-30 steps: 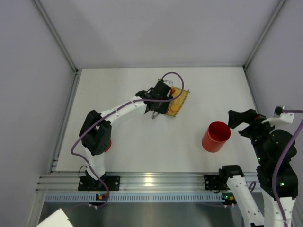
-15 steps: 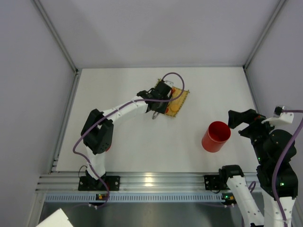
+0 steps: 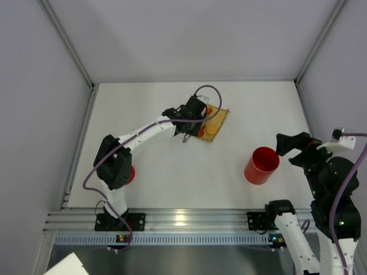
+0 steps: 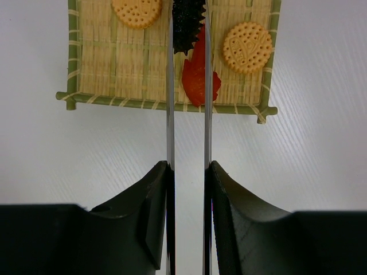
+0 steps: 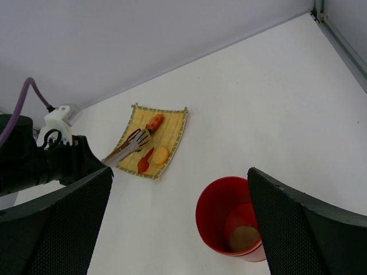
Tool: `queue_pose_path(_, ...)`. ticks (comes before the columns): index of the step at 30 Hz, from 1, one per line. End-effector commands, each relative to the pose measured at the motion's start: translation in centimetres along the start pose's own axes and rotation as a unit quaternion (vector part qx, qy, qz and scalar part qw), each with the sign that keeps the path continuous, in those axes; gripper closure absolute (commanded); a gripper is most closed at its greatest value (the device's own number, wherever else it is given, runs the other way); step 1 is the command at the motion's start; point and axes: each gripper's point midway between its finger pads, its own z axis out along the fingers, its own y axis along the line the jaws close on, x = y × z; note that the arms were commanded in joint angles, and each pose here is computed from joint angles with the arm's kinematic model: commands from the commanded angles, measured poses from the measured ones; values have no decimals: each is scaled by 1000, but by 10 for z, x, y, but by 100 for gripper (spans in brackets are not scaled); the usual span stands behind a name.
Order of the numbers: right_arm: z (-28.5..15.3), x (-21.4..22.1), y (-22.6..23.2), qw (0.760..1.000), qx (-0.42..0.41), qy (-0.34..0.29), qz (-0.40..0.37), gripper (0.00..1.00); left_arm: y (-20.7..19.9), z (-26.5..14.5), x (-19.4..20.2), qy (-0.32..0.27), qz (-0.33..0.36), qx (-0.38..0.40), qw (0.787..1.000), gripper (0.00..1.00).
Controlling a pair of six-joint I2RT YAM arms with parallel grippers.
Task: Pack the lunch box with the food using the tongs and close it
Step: Pick up the fake food from the plate, then place the fake food in the packing box.
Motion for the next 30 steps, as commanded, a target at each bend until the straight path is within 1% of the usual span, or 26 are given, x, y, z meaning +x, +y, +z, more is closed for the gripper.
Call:
queue_pose_path(1, -4, -6, 0, 1000, 5, -7, 1, 1, -3, -60, -61, -96, -14, 23, 995, 86)
queue_pose_path(5, -3, -6, 0, 1000, 5, -6, 3, 1, -11, -91, -70, -116, -10, 43, 992, 86)
queue_pose_path(7, -3, -7, -1, 1000, 8, -9, 2, 1, -25, -109, -73, -128, 2, 60, 990, 86)
queue_pose_path(8, -3, -7, -1, 1000, 9, -8, 2, 1, -39, -117, -69, -127, 15, 71, 989, 86)
queue_pose_path(10, -2, -8, -1, 1000, 10, -10, 2, 1, -53, -133, -68, -136, 30, 78, 987, 85)
queue_pose_path(11, -2, -8, -1, 1000, 11, -9, 2, 1, -75, -145, -65, -143, 48, 95, 984, 84)
queue_pose_path(13, -1, -9, -1, 1000, 12, -9, 3, 0, -94, -159, -58, -145, 67, 108, 981, 82)
queue_pose_path(14, -1, -10, -1, 1000, 11, -10, 3, 0, -116, -172, -53, -149, 82, 130, 977, 82)
queue_pose_path(17, -2, -11, 0, 1000, 10, -11, 4, 1, -153, -192, -37, -144, 104, 176, 968, 80)
queue_pose_path(19, -2, -11, 0, 1000, 11, -11, 4, 0, -170, -200, -28, -138, 112, 202, 963, 79)
queue_pose_path(21, -4, -12, -1, 1000, 12, -13, 2, 0, -197, -209, -13, -131, 127, 235, 955, 79)
queue_pose_path(24, -4, -13, -1, 1000, 13, -14, 3, 0, -217, -208, -5, -126, 140, 249, 950, 79)
queue_pose_path(30, -7, -17, -2, 1000, 17, -19, -2, 1, -238, -205, 5, -116, 152, 262, 946, 78)
